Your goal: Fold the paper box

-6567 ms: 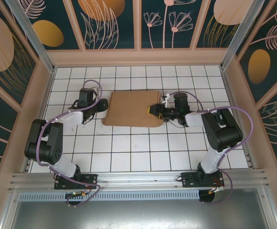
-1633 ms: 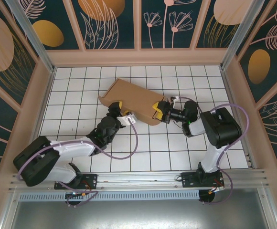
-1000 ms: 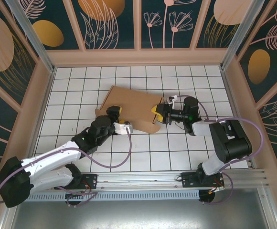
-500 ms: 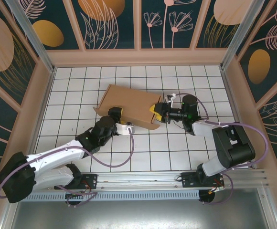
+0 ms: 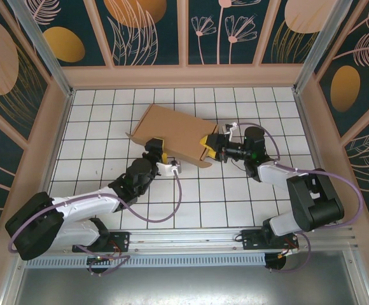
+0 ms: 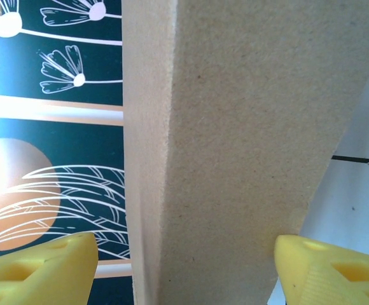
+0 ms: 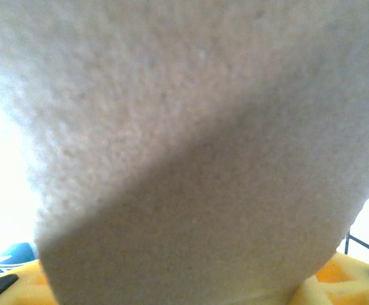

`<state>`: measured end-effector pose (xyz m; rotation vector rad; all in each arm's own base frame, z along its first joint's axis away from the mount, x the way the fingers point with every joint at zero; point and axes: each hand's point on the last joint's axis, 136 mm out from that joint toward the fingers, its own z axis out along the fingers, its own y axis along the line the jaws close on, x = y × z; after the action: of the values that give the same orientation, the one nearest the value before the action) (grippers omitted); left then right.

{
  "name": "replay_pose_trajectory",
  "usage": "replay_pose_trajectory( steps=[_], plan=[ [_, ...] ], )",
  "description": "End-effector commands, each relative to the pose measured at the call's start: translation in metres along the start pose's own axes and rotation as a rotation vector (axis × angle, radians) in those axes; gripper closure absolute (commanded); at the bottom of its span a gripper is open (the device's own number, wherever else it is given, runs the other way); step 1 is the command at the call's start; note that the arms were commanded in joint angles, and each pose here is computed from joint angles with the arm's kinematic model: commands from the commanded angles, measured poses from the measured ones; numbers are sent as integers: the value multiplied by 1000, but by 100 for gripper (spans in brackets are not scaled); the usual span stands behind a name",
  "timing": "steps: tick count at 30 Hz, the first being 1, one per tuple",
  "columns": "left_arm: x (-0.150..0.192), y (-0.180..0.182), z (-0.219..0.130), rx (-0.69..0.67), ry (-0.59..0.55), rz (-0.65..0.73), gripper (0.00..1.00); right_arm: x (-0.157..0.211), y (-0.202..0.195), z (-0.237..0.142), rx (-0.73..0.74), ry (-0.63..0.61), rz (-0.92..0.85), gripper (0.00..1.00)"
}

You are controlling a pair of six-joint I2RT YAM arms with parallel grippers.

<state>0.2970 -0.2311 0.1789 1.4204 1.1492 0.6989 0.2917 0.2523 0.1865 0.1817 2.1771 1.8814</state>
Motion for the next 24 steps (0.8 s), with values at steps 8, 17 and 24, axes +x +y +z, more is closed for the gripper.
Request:
replay_pose_trajectory(
  steps=[8, 17, 24],
  plan=[
    [6, -22, -2, 39, 7, 79, 25, 33, 49, -5, -137, 129, -91, 61],
    [6, 33, -2, -165, 62, 68, 36, 35, 43, -8, -148, 120, -43, 60],
    [3, 47, -8, -190, 64, 94, 49, 32, 45, -10, -163, 105, -46, 49]
  ],
)
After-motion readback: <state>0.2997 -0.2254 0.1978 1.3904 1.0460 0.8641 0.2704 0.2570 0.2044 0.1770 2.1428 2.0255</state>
